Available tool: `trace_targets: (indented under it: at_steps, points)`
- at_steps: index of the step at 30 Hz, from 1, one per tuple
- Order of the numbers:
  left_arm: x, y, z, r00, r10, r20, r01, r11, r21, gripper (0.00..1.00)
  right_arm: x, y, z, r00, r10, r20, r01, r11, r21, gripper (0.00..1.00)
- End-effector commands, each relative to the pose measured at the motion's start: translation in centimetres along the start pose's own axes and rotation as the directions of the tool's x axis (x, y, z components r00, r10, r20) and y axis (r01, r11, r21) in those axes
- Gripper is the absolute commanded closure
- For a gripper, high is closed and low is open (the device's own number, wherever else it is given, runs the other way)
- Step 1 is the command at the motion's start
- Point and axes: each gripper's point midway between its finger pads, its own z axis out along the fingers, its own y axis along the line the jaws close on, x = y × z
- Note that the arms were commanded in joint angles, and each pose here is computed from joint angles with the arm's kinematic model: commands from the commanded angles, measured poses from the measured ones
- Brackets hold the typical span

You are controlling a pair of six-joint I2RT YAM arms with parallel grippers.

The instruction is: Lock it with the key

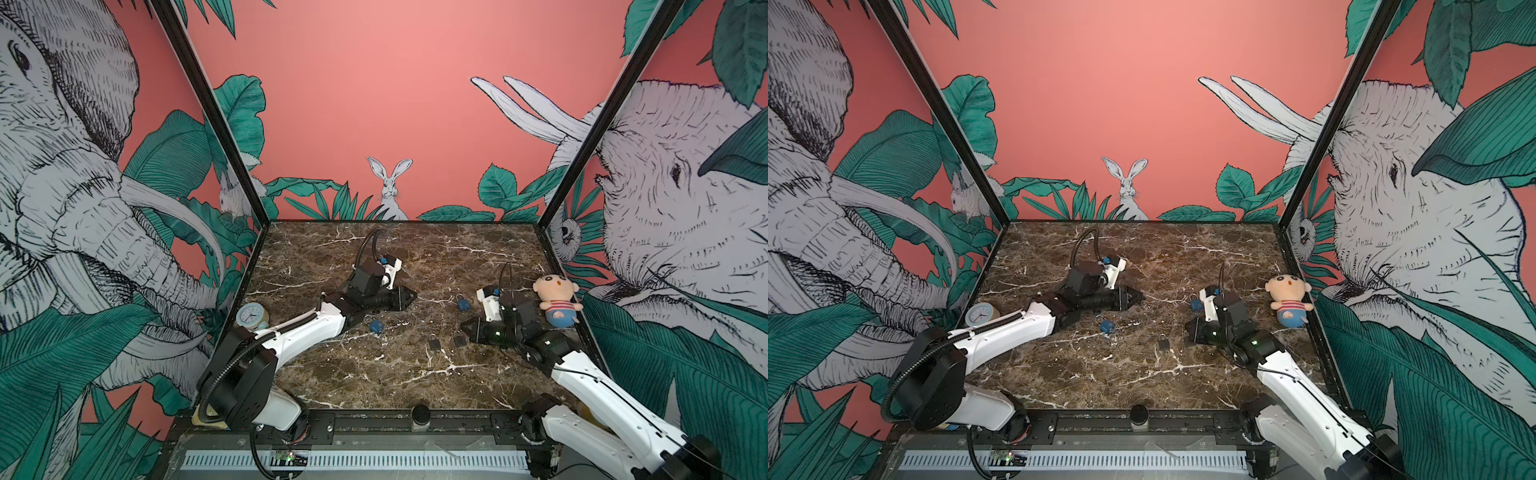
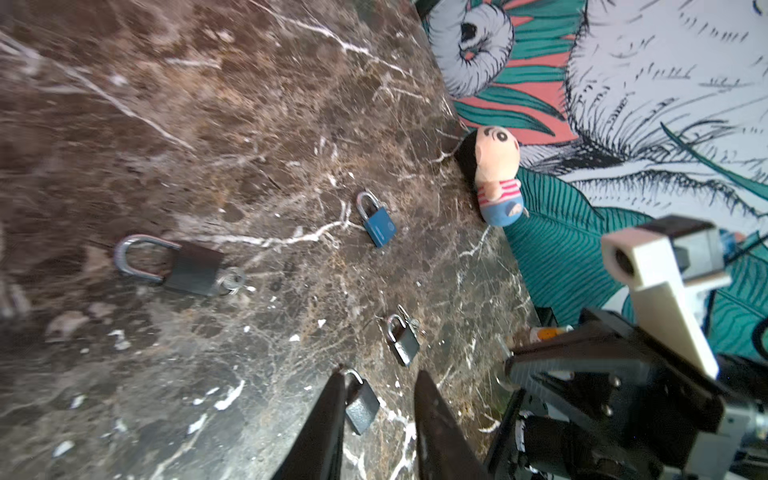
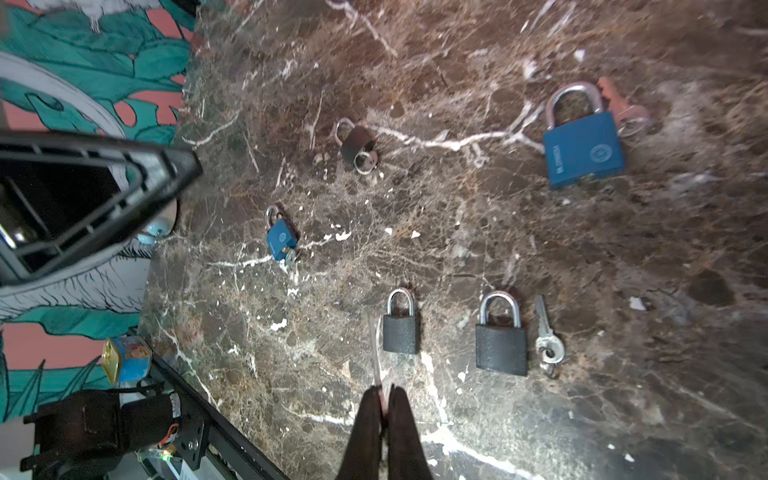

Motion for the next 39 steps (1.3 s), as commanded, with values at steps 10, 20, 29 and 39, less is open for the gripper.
trace_targets:
  at_steps: [10, 20, 29, 39]
  points:
    - [0.1, 1.3, -2.7, 0.997, 0.02, 0.079, -0.016, 0.999, -0.047, 0.68, 1.3, -0.3, 4.2, 0.999, -0.009, -0.044, 0.013, 0.997, 0.073, 1.0]
    - [0.4, 1.5, -2.6, 0.997, 0.012, 0.08, -0.009, 0.999, -0.043, 0.67, 2.5, -1.7, 7.1, 0.996, 0.024, -0.082, -0.014, 0.994, 0.113, 1.0]
    - [0.4, 1.8, -2.5, 0.997, 0.009, 0.077, -0.005, 0.999, -0.051, 0.67, 4.1, -3.3, 8.7, 0.991, 0.052, -0.12, -0.032, 0.987, 0.16, 1.0]
    - [0.3, 2.1, -2.0, 0.998, 0.004, 0.066, 0.0, 0.998, -0.058, 0.67, 4.8, -3.6, 9.5, 0.988, 0.059, -0.145, -0.035, 0.987, 0.158, 1.0]
